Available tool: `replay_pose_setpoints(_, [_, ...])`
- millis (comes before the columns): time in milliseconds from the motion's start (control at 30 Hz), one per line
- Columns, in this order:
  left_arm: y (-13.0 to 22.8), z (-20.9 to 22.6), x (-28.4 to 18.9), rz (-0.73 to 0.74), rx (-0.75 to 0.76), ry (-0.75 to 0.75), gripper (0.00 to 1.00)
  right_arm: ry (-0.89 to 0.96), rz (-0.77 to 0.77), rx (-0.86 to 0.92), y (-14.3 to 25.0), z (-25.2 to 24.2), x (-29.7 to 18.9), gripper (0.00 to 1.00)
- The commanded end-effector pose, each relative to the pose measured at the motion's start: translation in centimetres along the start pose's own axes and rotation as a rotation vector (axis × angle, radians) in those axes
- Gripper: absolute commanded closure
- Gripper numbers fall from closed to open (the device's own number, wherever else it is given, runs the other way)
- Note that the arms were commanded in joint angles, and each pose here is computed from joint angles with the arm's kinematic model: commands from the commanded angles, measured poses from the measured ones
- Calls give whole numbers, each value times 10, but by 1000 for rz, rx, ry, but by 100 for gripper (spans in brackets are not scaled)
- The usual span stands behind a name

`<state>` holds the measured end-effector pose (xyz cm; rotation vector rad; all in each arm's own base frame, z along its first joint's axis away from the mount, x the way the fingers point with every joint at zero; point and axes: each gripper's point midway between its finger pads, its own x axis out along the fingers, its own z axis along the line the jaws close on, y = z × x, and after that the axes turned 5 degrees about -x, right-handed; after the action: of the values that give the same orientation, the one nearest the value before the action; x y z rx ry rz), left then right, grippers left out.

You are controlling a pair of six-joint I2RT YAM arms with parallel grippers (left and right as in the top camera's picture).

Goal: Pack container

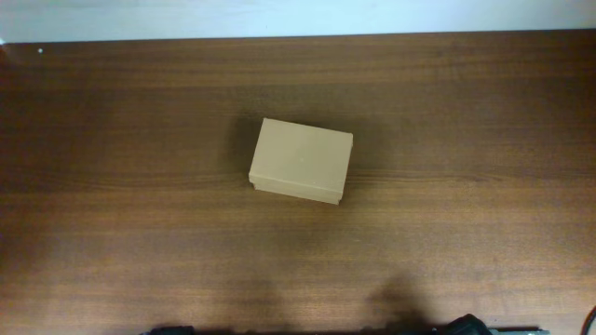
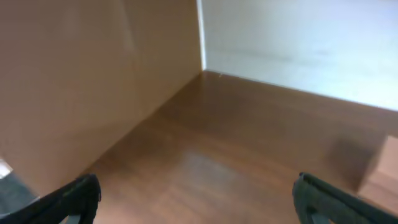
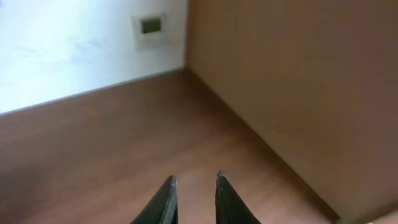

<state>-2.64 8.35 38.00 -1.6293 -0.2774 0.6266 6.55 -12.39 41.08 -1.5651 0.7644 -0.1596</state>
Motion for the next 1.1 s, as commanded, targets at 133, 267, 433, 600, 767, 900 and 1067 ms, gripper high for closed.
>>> replay_pose_setpoints(133, [18,1,28,77,-41,-42,1,-10,19,100,52,-16,-20,80])
replay_pose_setpoints(267, [32,4,37,70,-25,-10,0,7,23,146,76,-20,-30,78])
replay_pose_setpoints(433, [58,19,33,18,-53,14,1,55,44,166,99,-18,-39,71])
replay_pose_setpoints(600, [68,24,32,7,-78,1,0,103,71,169,117,-15,-41,28])
replay_pose_setpoints(767, [71,21,34,10,-84,7,0,102,64,163,133,-14,-39,1])
replay_pose_setpoints(900, [74,19,38,23,-73,3,0,74,46,179,160,-11,-36,1])
replay_pose_setpoints(1067, [77,18,40,35,-63,-1,1,-29,97,65,171,15,-29,1])
